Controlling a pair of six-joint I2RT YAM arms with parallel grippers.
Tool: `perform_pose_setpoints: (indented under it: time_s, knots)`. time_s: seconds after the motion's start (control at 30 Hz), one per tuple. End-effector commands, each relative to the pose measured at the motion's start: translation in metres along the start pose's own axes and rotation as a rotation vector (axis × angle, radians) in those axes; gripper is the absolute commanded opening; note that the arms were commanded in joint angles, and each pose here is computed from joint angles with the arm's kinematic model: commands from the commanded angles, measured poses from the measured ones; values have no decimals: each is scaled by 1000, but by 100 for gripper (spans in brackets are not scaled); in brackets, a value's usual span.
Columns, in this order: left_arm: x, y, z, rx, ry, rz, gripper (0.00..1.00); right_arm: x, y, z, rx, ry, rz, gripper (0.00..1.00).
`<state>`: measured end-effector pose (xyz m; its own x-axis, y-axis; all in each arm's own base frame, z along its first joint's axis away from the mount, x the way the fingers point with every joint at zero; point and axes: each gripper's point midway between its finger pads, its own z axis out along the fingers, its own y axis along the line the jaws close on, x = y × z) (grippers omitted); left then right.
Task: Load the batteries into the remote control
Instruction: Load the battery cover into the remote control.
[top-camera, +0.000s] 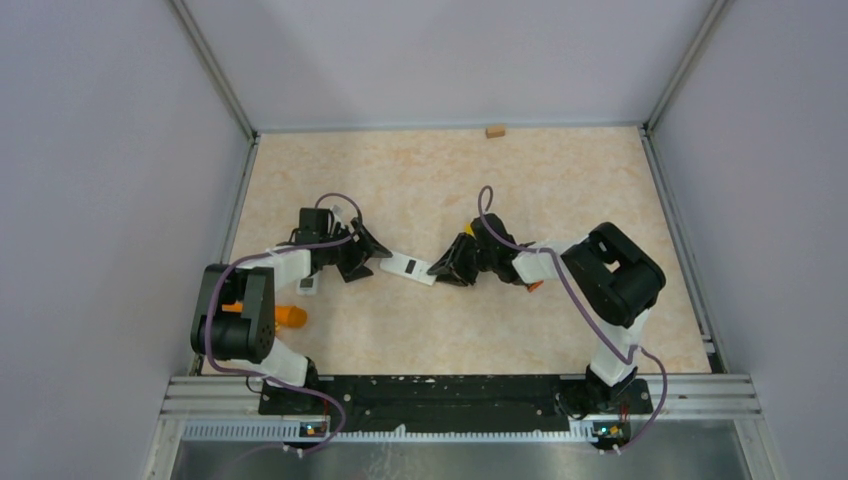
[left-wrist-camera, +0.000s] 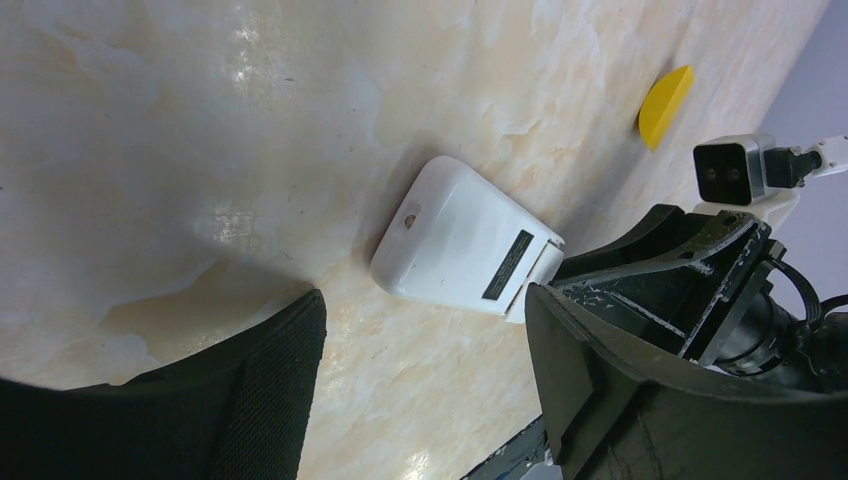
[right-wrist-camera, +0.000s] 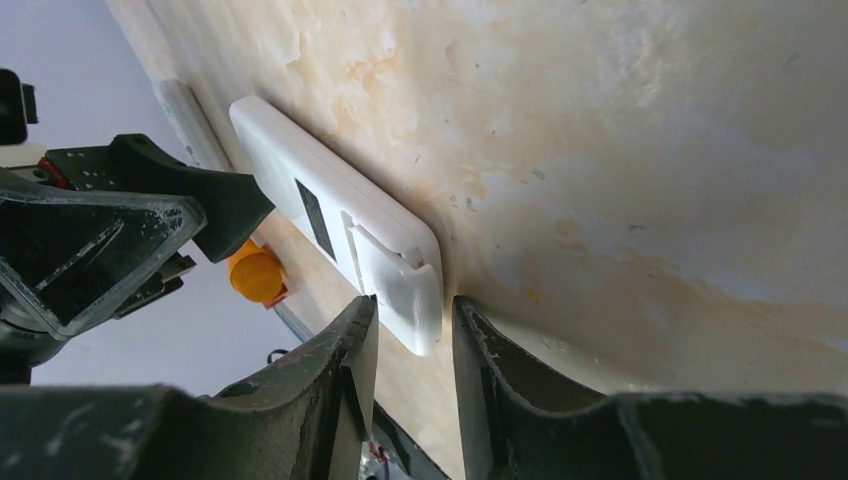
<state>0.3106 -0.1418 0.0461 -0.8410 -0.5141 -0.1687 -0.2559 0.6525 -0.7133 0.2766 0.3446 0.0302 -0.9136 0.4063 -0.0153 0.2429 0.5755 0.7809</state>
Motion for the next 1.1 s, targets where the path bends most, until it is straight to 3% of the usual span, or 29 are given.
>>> perform_pose_setpoints:
  time_s: [0.0,0.17,0.4,0.67,1.07]
  knots:
    - [-9,-2,2,5,-17,15,76,1,21,2,-29,-17,-65,35]
    - [-8,-1,2,0,-15,12,77,7,16,6,-14,-9,-70,35]
    - [-6,2,3,-10,-10,3,77,2,3,5,17,-69,-62,19]
    - [-7,4,4,-16,-9,-1,77,0,4,5,0,-142,-128,8]
    - [-6,9,7,-39,0,-5,76,-6,19,-8,-43,-205,-193,4]
